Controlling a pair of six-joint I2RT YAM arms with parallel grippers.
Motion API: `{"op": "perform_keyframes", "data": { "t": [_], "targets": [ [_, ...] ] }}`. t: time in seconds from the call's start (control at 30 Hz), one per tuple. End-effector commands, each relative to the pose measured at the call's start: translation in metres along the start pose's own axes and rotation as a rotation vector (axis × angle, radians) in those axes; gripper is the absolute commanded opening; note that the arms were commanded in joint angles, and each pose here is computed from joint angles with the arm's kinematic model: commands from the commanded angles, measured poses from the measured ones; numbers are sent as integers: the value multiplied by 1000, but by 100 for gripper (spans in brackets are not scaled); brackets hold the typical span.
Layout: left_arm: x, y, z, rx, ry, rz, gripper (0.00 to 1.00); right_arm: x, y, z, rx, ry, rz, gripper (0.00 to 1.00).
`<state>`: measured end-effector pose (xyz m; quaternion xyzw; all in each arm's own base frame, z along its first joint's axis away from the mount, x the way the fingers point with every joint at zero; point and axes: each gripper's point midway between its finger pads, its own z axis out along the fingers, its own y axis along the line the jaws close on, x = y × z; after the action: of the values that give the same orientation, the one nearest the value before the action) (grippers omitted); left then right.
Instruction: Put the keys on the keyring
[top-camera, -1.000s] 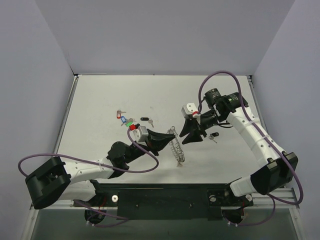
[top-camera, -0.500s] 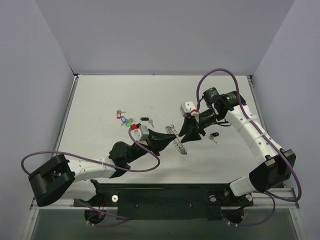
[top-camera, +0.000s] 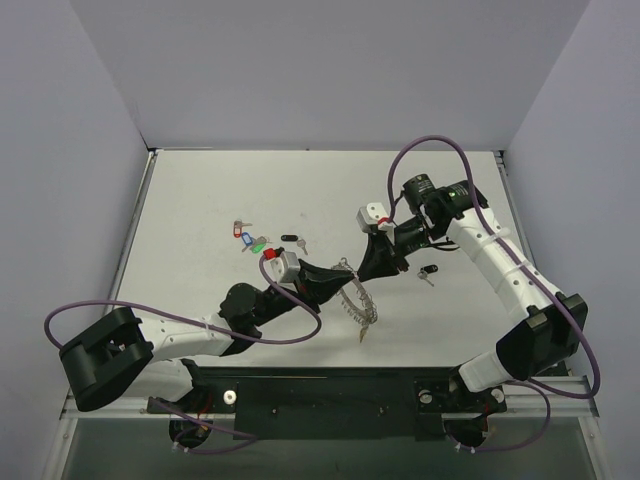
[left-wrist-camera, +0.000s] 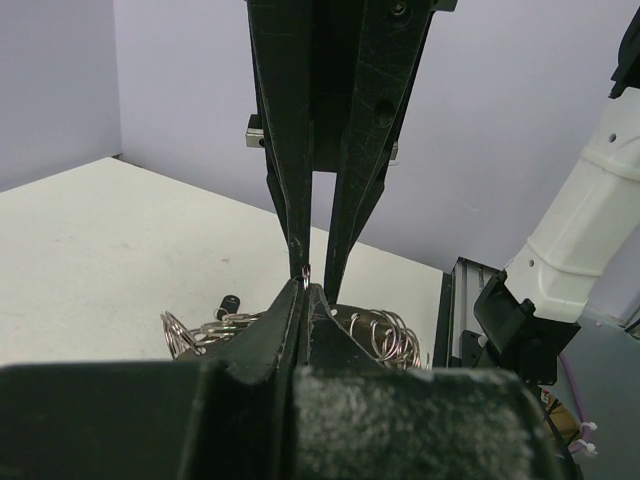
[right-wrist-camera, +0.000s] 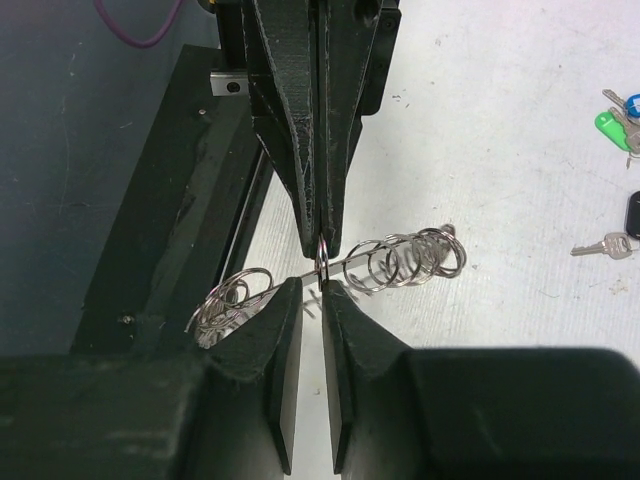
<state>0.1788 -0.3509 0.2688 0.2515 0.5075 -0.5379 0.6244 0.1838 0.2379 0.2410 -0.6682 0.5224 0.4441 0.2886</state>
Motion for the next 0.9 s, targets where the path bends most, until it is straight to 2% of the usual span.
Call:
{"op": "perform_keyframes", "data": {
  "t": [0.0, 0.67, 0.87],
  "targets": [
    [-41, -12, 7, 48, -147, 11, 0, -16, 7, 6, -44, -54, -5, 9],
    [-37, -12, 8, 54, -141, -2, 0, -19, 8, 10, -68, -77, 4, 9],
    [-35, -12, 7, 50, -141, -6, 0, -19, 10, 13, -77, -79, 7, 3]
  ]
}}
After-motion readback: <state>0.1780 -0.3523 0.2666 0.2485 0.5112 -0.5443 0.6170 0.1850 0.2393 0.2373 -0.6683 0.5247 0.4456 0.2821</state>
